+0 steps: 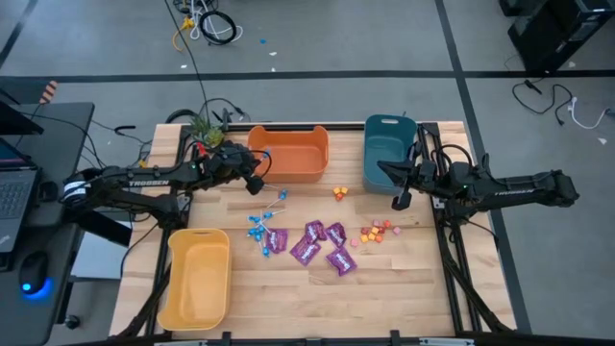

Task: Sort candy
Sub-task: Put the blue candy into the orange bin

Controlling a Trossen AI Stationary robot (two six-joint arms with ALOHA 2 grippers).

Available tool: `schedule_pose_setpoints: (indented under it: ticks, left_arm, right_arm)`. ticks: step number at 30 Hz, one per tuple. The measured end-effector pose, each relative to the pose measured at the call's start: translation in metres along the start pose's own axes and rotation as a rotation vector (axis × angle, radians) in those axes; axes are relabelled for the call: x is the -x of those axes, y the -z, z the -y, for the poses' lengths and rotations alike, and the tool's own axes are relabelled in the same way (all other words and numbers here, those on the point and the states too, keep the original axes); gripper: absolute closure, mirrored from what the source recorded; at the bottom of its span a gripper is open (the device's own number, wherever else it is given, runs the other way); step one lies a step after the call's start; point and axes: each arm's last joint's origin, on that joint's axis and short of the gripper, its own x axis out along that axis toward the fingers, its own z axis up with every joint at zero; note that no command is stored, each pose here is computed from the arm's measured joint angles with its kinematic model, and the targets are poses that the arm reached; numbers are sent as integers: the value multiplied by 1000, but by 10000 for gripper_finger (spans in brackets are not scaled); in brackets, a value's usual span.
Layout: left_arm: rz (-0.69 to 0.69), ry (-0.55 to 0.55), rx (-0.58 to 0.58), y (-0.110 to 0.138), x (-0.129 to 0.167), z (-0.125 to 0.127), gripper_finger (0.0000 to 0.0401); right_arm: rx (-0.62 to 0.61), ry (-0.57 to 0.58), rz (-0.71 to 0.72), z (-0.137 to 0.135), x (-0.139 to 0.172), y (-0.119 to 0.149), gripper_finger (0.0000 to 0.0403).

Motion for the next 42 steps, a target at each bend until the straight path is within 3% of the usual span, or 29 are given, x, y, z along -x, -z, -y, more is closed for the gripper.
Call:
schedule_pose_setpoints:
  ticks: [42]
  left_arm:
    - [2,-12,4,0,0,0,380]
  right_arm:
    - [0,0,0,0,0,0,402]
